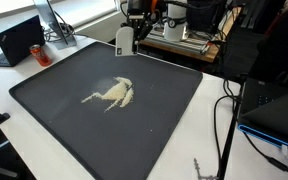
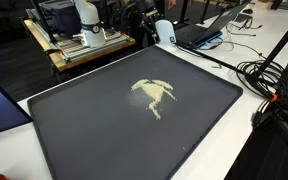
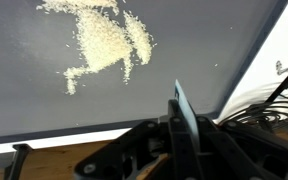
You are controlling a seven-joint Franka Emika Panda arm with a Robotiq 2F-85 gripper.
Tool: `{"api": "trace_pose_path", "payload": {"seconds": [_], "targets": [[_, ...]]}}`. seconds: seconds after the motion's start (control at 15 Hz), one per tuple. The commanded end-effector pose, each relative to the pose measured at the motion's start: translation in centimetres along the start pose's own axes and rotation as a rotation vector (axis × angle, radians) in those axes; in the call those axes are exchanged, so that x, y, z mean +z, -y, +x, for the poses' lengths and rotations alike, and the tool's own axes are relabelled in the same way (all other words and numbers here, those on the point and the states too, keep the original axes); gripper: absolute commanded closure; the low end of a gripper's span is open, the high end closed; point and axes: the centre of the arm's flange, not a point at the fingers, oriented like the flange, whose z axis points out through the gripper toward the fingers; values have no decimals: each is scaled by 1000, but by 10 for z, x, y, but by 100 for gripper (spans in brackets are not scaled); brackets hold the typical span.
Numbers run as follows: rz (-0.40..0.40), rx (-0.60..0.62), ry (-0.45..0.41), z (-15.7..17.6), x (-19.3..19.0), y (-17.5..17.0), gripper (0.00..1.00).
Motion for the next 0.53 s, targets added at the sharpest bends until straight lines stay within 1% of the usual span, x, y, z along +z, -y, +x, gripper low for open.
{"api": "trace_pose_path", "payload": {"seconds": [0.0,0.2,0.27,0.33,0.47], "targets": [[-66,94,10,-22,-23,-26,99],[-126,151,30,-33,-23,-47,99],[-78,117,34,-31,-6,-48,99],[-87,128,41,-35,-5,-53,96],[-84,121,40,-34,-5,-51,96]]}}
